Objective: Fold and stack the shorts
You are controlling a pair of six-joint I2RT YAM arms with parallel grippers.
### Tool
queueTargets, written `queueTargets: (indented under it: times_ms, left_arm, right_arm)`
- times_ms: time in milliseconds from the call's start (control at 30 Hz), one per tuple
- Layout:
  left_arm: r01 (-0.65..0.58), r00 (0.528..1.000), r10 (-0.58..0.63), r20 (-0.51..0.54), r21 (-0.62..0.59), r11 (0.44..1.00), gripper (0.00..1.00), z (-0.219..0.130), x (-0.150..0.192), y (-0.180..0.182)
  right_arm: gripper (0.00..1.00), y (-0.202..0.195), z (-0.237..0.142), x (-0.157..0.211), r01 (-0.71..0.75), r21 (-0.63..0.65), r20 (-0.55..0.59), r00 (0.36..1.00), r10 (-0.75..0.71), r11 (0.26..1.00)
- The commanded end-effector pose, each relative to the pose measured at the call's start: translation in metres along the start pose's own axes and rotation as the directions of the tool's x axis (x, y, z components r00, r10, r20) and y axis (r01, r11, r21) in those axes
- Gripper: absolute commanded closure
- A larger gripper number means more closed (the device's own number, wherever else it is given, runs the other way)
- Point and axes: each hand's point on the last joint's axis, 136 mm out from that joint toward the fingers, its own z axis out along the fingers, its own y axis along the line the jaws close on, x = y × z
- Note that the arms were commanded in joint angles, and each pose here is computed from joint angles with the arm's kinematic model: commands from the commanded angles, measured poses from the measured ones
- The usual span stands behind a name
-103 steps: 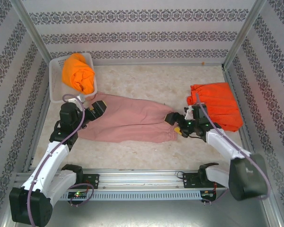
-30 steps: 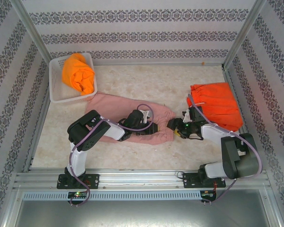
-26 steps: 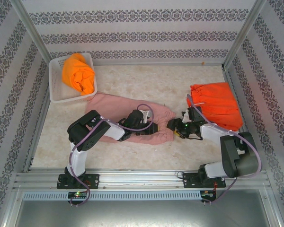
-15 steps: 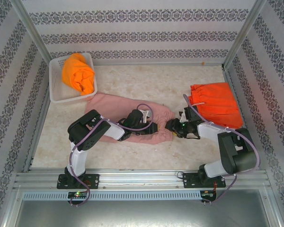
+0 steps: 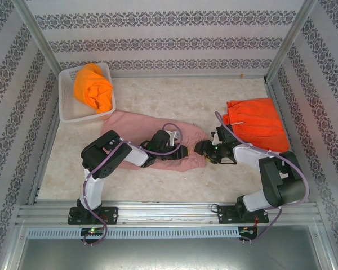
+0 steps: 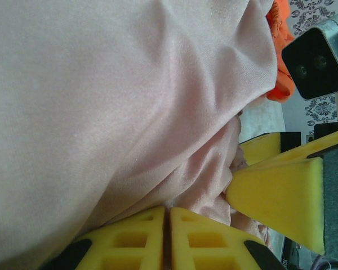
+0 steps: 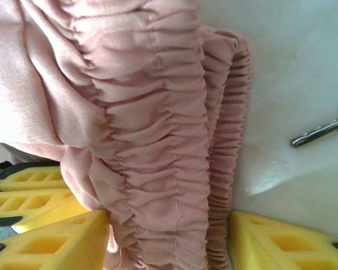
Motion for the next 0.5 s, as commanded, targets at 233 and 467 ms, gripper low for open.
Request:
queueTargets:
  times_ms: [233,467]
  left_arm:
    - [0.082,0.994,-0.092,-0.059,-0.152,0.985,0.89,0.002,0.026,0.054]
    - [0.077,0.996,-0.082,-0.034,-0.138,0.987,0.89,-0.002,0.021,0.048]
  right_arm:
    - [0.66,-0.006,0.014,-0.007,0.039,0.085,0.028,0.999,-0.042,0.996]
    - [0.98,-0.019,0.018,-0.008,0.052,0.153,0.033,0.998,-0.058,0.987]
